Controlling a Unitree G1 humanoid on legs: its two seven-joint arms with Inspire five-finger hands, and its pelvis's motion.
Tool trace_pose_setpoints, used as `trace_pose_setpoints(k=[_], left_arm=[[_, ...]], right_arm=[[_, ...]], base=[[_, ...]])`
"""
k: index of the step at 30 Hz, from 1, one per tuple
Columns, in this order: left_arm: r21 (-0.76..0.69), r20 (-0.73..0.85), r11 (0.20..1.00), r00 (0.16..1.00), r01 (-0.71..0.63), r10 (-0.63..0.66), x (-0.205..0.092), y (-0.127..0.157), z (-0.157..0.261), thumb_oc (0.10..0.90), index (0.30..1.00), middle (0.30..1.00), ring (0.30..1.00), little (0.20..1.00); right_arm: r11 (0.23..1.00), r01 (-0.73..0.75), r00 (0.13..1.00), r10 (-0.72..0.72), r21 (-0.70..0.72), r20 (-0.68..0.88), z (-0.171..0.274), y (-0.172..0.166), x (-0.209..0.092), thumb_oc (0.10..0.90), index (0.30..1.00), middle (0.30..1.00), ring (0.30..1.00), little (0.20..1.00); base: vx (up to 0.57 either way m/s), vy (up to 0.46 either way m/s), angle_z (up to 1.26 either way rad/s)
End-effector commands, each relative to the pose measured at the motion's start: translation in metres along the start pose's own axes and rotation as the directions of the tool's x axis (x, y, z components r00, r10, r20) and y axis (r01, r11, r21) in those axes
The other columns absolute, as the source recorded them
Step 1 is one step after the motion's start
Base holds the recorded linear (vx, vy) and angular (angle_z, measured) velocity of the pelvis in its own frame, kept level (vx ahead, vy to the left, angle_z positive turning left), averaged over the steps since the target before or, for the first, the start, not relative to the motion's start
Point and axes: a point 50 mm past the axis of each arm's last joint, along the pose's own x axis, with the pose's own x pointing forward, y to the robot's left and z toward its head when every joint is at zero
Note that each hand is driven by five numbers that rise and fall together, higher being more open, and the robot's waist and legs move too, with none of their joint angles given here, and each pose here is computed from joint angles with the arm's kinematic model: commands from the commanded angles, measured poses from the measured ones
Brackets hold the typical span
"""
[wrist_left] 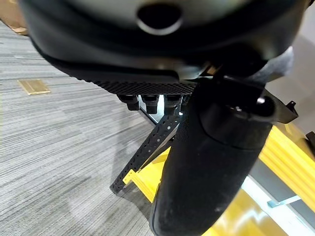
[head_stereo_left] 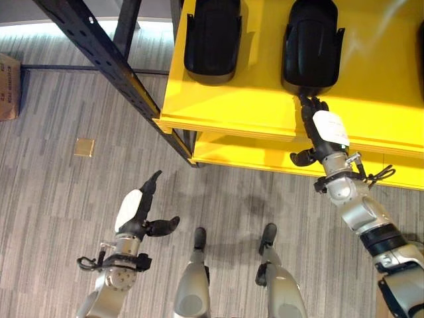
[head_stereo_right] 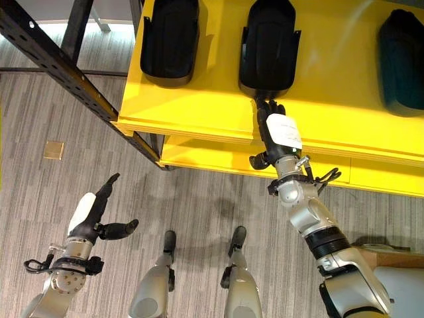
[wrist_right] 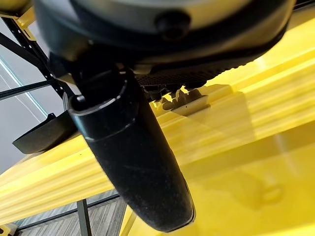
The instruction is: Move parts from the plastic box to the shelf.
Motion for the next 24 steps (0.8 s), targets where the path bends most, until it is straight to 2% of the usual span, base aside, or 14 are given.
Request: trace_pose_setpoints(k=[1,12,15,20,22,24], left_arm=[[0.039,0.123,0.988,0.982,-0.147,0.141,0.002,0.035,0.015,0.900,1.000,1.000,1.000,1.000],[0.032,0.114,0.987,0.981,-0.158,0.154,0.004,0.034,0.014,0.900,1.000,1.000,1.000,1.000],[0.039,0.089,0.986,0.983,-0.164,0.160,0.004,0.035,0.011,0.900,1.000,1.000,1.000,1.000],[0.065,0.053,0.985,0.986,-0.161,0.158,-0.002,0.037,0.004,0.900,1.000,1.000,1.000,1.000],[0.036,-0.002,0.989,0.990,-0.144,0.144,-0.012,0.034,-0.004,0.900,1.000,1.000,1.000,1.000],[-0.006,-0.024,0.992,0.992,-0.123,0.123,-0.017,0.030,-0.007,0.900,1.000,1.000,1.000,1.000]], right_arm=[[0.997,0.042,0.999,-0.042,-0.057,-0.002,-0.001,-0.021,0.017,0.900,1.000,1.000,1.000,1.000],[1.000,0.005,1.000,-0.004,-0.003,0.011,0.003,-0.004,0.005,0.900,1.000,1.000,1.000,1.000],[0.996,-0.033,0.999,0.033,0.077,0.002,-0.001,0.011,-0.019,0.900,1.000,1.000,1.000,1.000],[0.989,-0.065,0.995,0.074,0.134,-0.063,-0.021,0.021,-0.062,0.900,1.000,1.000,1.000,1.000],[0.963,-0.038,0.993,0.066,0.268,-0.097,-0.027,0.016,-0.100,0.900,1.000,1.000,1.000,1.000],[0.941,-0.025,0.992,0.066,0.339,-0.110,-0.028,0.015,-0.112,0.900,1.000,1.000,1.000,1.000]], base=[[0.00,0.000,0.00],[0.00,0.000,0.00],[0.00,0.000,0.00],[0.00,0.000,0.00],[0.00,0.000,0.00],[0.02,0.016,-0.10]])
